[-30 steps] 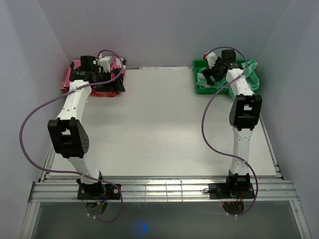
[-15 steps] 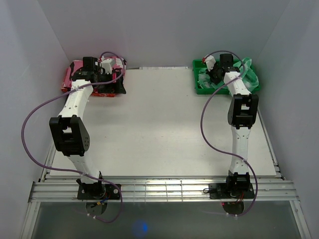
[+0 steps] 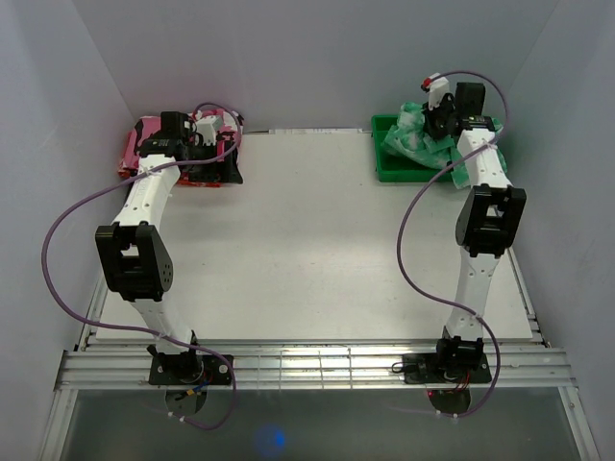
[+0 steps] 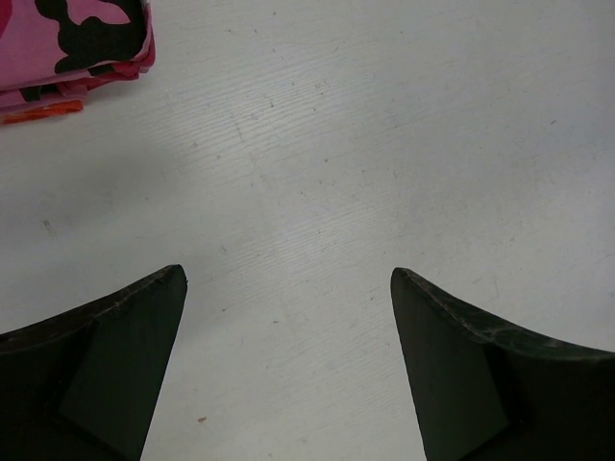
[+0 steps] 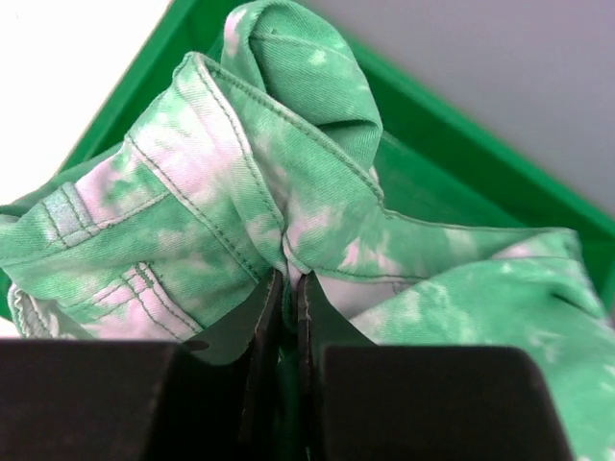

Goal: Fold and stack the trousers
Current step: Grab the trousers from the pile, then move the trousers to the center of the board

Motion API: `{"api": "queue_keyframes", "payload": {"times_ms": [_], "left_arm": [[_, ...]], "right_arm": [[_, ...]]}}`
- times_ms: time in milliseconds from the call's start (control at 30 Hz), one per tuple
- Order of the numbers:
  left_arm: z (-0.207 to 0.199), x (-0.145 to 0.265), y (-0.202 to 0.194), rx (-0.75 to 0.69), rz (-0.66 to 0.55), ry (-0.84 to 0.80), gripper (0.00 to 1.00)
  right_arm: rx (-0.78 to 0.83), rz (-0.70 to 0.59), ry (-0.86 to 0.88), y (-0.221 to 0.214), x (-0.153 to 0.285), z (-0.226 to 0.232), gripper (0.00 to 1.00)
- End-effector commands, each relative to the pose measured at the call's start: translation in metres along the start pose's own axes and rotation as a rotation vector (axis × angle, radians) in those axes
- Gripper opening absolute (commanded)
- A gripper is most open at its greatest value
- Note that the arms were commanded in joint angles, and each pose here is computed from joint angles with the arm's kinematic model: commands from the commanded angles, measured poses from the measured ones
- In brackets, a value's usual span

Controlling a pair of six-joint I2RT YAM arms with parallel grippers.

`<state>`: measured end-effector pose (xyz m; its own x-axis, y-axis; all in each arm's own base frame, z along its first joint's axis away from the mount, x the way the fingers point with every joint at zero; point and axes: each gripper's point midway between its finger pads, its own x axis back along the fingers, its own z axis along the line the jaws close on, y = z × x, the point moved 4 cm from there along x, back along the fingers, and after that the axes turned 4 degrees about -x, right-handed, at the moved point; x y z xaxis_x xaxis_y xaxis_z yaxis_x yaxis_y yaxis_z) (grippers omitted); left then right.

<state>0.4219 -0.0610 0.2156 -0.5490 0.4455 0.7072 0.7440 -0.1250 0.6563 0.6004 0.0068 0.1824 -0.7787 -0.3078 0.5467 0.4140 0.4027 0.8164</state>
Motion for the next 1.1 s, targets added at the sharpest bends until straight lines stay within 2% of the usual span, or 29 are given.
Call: {"api": "queue_keyframes", "payload": {"times_ms": [0, 267, 367, 500, 567, 667, 733, 800, 833, 900, 967, 1033, 1067], "left_arm": [[-0.005, 0.016, 0.009, -0.026, -0.043, 0.019, 0.98], [0.002, 0.019, 0.02, -0.001, -0.073, 0.062, 0.98], [0.022, 0.027, 0.026, 0.052, -0.104, 0.077, 0.98], [0.03, 0.036, 0.04, 0.082, -0.153, 0.064, 0.98], [0.033, 0.043, 0.046, 0.083, -0.18, 0.046, 0.98], [0.027, 0.058, 0.059, 0.044, -0.232, 0.018, 0.98], [0.023, 0.066, 0.061, 0.03, -0.255, 0.011, 0.98], [0.014, 0.076, 0.064, -0.063, -0.295, -0.031, 0.98], [0.006, 0.085, 0.061, -0.095, -0.316, -0.043, 0.98], [-0.005, 0.095, 0.06, -0.165, -0.356, -0.072, 0.98], [-0.018, 0.108, 0.051, -0.21, -0.376, -0.097, 0.98], [-0.03, 0.117, 0.04, -0.241, -0.373, -0.126, 0.98], [-0.032, 0.119, 0.036, -0.246, -0.37, -0.125, 0.98]], "right_arm": [[0.007, -0.306, -0.064, 0.106, 0.076, -0.018, 0.08], [0.047, -0.521, -0.07, 0.17, 0.169, -0.02, 0.08], [0.061, -0.589, -0.083, 0.189, 0.213, -0.017, 0.08], [0.115, -0.697, -0.071, 0.216, 0.281, 0.005, 0.08], [0.136, -0.728, -0.046, 0.22, 0.3, 0.017, 0.08], [0.16, -0.759, 0.074, 0.216, 0.331, 0.054, 0.08], [0.14, -0.765, 0.139, 0.211, 0.337, 0.068, 0.08], [0.138, -0.764, 0.234, 0.206, 0.343, 0.092, 0.08], [0.091, -0.727, 0.311, 0.193, 0.331, 0.107, 0.08], [0.074, -0.697, 0.426, 0.185, 0.323, 0.143, 0.08], [0.061, -0.633, 0.6, 0.17, 0.301, 0.201, 0.08], [0.053, -0.567, 0.695, 0.151, 0.279, 0.236, 0.08], [0.062, -0.533, 0.786, 0.146, 0.269, 0.269, 0.08]]}}
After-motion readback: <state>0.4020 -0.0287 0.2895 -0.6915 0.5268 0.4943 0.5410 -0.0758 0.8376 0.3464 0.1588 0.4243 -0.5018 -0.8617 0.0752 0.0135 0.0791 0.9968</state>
